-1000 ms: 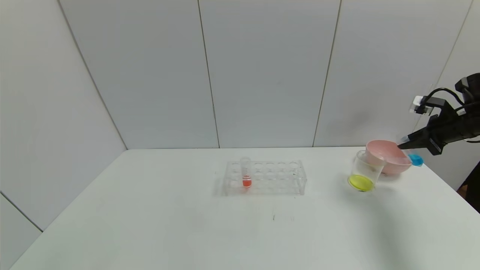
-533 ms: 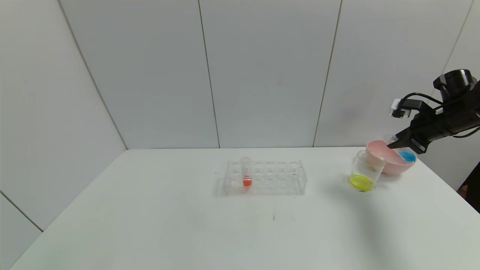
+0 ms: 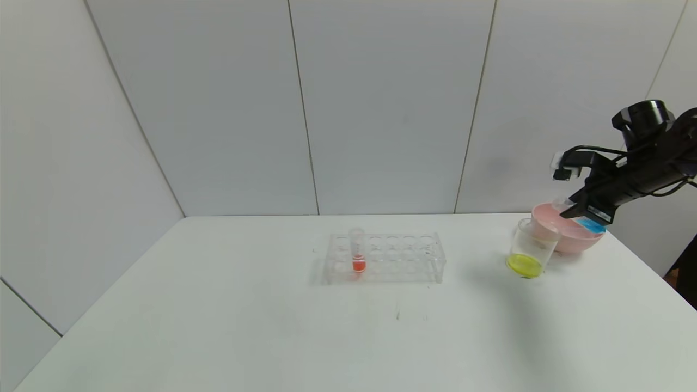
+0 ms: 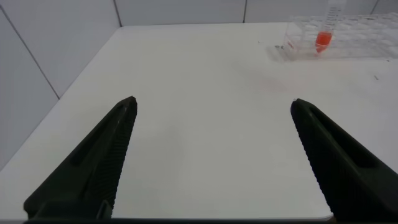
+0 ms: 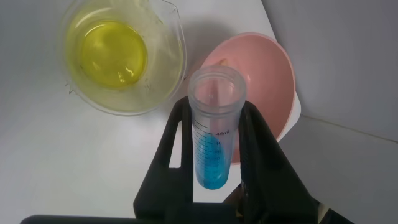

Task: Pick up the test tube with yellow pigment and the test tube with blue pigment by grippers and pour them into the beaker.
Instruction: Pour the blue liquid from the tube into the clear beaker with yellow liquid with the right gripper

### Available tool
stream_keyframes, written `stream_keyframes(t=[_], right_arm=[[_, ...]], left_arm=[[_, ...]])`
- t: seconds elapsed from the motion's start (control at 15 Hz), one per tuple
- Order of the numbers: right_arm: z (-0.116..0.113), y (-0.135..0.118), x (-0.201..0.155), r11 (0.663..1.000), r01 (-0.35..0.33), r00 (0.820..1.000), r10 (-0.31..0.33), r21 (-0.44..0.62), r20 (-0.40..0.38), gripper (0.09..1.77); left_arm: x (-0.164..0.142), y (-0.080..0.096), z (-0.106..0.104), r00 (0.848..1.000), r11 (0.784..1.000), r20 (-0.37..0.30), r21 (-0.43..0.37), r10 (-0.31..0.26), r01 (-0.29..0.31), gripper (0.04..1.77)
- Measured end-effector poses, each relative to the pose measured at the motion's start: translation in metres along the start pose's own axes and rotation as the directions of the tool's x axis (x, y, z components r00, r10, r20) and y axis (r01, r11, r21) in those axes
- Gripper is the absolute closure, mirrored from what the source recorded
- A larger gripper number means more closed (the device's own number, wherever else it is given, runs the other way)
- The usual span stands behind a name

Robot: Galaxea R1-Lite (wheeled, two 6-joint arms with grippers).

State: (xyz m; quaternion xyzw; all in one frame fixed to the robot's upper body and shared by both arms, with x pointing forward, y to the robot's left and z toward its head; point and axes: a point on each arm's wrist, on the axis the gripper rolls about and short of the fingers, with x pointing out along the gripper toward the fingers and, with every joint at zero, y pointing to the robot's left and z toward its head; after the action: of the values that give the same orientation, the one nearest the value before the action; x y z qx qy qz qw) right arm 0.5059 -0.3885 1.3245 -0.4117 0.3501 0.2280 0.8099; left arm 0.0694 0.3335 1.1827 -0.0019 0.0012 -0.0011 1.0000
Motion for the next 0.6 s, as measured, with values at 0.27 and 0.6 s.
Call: stream_keyframes(t=[0.27,0.6], right_arm=[[0.007,0.007,0.001,0.999,-0.013,0.999,0.011,-0.047,-0.051,1.37],[0.016,0.018,-0.001,0.995,-0.034,0.992,0.023,-0.090,-0.126,1.37]], left_arm=[[0.000,0.000,0.000,1.000,1.000,0.000,0.000,0.000,0.000,0.05],[0.000,0.000,0.000,1.000,1.000,0.000,0.000,0.000,0.000,0.05]])
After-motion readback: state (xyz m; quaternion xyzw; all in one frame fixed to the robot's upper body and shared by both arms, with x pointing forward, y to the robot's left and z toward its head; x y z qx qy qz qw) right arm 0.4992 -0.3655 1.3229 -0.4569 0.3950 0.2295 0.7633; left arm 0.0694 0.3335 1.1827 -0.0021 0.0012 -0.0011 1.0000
